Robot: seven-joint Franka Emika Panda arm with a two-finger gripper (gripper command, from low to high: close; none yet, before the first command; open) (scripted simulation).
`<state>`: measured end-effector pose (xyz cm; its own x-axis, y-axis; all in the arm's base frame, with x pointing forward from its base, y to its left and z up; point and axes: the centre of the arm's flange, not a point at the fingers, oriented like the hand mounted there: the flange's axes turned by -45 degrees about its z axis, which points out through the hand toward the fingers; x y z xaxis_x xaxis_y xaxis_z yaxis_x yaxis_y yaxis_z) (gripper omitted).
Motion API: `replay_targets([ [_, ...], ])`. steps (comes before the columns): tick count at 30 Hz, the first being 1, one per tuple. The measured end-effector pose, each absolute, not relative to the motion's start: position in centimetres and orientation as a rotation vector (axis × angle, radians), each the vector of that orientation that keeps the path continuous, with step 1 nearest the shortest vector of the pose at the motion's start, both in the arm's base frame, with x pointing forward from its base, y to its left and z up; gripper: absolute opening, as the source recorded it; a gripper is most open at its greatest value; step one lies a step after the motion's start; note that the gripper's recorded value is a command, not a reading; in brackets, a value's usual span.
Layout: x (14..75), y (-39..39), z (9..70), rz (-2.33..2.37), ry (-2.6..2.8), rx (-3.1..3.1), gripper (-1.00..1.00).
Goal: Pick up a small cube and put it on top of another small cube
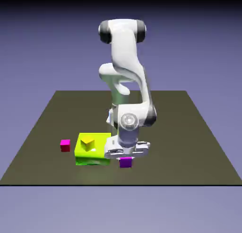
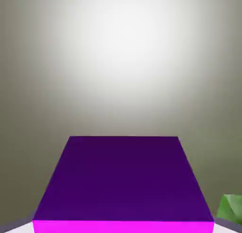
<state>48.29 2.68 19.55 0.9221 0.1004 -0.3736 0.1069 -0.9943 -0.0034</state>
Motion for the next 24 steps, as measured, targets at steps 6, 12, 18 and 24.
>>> replay_targets([
  [6,41.9,3.1,22.6,-0.593,0.195,3.06,-1.0],
  [12,35.1,3.1,24.3,-0.592,0.218,3.055,-1.0],
  [18,28.0,2.8,24.4,-0.59,0.238,3.049,-1.0],
  [24,26.5,2.6,20.2,-0.59,0.24,3.046,-1.0],
])
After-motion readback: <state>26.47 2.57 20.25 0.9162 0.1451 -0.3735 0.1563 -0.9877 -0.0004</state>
